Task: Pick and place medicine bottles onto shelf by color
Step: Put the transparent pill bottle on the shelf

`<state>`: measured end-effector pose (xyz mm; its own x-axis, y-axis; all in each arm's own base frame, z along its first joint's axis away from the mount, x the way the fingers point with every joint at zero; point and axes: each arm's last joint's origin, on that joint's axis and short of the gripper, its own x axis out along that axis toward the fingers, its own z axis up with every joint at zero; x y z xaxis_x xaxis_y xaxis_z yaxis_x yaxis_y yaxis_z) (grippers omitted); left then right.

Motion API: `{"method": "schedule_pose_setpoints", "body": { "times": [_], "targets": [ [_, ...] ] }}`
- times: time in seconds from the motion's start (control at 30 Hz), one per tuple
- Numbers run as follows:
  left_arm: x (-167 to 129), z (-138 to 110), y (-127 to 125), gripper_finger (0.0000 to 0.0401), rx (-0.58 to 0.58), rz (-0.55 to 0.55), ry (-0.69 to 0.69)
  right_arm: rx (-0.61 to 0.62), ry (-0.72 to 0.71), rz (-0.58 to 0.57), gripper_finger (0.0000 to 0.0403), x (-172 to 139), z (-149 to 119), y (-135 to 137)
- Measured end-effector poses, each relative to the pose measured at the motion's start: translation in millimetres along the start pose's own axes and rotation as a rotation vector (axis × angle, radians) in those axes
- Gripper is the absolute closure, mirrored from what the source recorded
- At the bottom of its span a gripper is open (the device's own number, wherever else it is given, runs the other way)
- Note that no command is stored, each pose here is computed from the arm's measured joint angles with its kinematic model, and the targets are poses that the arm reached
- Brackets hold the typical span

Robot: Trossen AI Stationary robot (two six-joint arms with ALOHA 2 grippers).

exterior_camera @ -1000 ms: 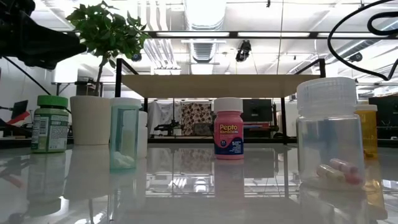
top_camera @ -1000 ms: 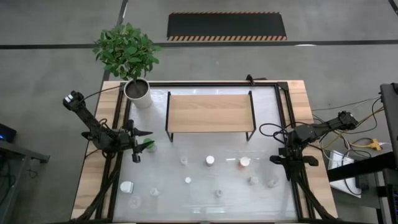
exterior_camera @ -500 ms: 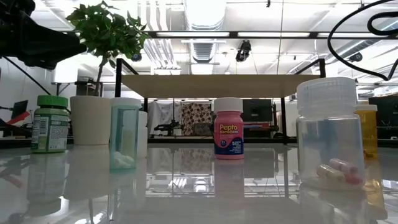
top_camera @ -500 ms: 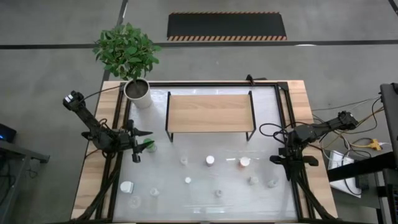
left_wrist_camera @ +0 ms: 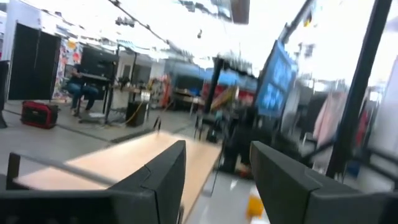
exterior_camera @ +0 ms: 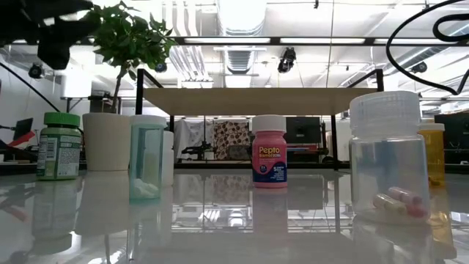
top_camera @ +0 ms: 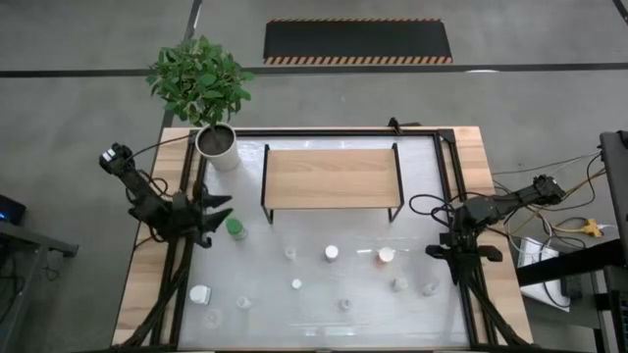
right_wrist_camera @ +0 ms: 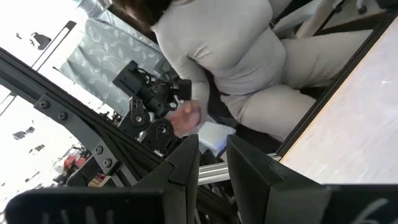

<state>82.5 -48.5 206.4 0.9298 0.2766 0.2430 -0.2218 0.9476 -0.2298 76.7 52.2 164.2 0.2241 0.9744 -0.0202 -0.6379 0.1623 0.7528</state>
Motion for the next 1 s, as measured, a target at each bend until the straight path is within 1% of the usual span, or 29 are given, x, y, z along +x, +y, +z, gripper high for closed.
{"method": "schedule_pose_setpoints", "body": {
  "times": [0.07,0.17,0.27,0.5,0.57,0.63,0.73,0.8,0.87,0.9,0.93,1.0],
  "targets": [
    [0,6,1,0.0237,-0.042,0.008,-0.039,-0.045,-0.023,0.018,0.0330,0,3,4],
    [0,11,3,0.0237,-0.093,0.014,-0.072,-0.003,-0.016,0.029,0.0330,0,5,7],
    [0,12,3,0.0237,-0.097,0.014,-0.076,-0.019,-0.027,0.038,0.0330,-1,8,11],
    [0,13,3,0.0237,-0.110,0.014,-0.081,-0.022,-0.029,0.039,0.0330,-1,9,12],
    [-1,14,4,0.0237,-0.125,0.015,-0.090,-0.060,-0.039,0.048,0.0330,-1,10,13],
    [-1,14,4,0.0237,-0.130,0.016,-0.093,-0.124,-0.057,0.043,0.0330,-1,11,14],
    [-1,16,4,0.0237,-0.143,0.018,-0.100,-0.290,-0.103,0.030,0.0330,-1,14,17],
    [-1,16,5,0.0237,-0.148,0.018,-0.104,-0.414,-0.166,-0.026,0.0330,-2,17,17],
    [-1,16,5,0.0237,-0.149,0.020,-0.105,-0.519,-0.281,-0.168,0.0330,-3,21,14],
    [-1,16,5,0.0237,-0.150,0.020,-0.106,-0.540,-0.350,-0.258,0.0330,-4,23,12],
    [-1,16,5,0.0237,-0.150,0.020,-0.106,-0.533,-0.399,-0.338,0.0330,-5,25,10],
    [-1,16,5,0.0237,-0.151,0.020,-0.106,-0.459,-0.444,-0.483,0.0332,-7,24,2]
  ]
}}
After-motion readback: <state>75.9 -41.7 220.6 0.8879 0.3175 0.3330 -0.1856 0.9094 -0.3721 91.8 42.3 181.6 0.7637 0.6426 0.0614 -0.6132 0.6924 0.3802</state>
